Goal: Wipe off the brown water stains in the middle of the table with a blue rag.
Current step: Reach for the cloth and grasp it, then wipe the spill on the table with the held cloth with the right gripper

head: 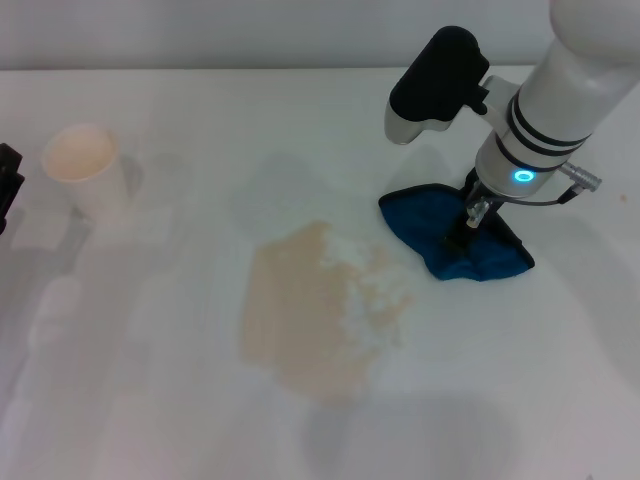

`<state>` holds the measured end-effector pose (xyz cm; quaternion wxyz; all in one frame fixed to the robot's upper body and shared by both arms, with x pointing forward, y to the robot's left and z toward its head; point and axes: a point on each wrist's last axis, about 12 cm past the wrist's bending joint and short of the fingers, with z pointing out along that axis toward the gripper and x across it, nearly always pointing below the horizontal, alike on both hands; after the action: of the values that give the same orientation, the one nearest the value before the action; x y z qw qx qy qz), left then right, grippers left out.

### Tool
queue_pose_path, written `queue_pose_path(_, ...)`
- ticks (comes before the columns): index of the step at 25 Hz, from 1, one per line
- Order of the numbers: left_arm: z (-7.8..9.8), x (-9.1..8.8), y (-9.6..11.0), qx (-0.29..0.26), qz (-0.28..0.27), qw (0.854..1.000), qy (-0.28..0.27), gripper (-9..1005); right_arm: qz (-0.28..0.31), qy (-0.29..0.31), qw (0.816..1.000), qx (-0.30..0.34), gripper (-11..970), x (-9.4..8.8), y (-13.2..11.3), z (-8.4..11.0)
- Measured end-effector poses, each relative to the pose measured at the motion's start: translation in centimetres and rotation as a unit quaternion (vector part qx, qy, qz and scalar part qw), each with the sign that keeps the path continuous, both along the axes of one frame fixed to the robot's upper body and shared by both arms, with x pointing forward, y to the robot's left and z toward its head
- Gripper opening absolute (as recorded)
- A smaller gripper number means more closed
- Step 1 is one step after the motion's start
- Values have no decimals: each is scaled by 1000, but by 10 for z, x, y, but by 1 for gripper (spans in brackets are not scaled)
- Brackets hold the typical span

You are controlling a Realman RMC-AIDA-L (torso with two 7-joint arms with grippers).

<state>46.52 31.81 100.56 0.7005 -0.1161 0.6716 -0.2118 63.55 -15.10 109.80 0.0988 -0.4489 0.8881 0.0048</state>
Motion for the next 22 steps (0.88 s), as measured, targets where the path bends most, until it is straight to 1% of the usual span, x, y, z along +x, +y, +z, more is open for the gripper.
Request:
queue_pose_path(2, 0, 0, 0, 0, 0, 1000, 0, 879, 0, 0, 1000, 1, 130, 0, 0, 0)
queue_pose_path(6, 0, -1, 1, -3, 1, 1000, 0, 879, 0, -1, 1000, 5, 115, 0, 2, 1)
queue_pose_path(11, 0, -1, 1, -3, 0, 1000, 0, 879, 17, 0, 999, 29, 109, -3, 16, 6)
queue_pose_path(16, 0, 0, 1, -4, 0, 1000, -1, 879, 56, 10, 997, 54, 106, -16, 39, 4)
queue_pose_path(22, 1, 1, 1, -3, -1, 1000, -1, 879, 98, 13, 991, 86, 96, -35, 59, 0)
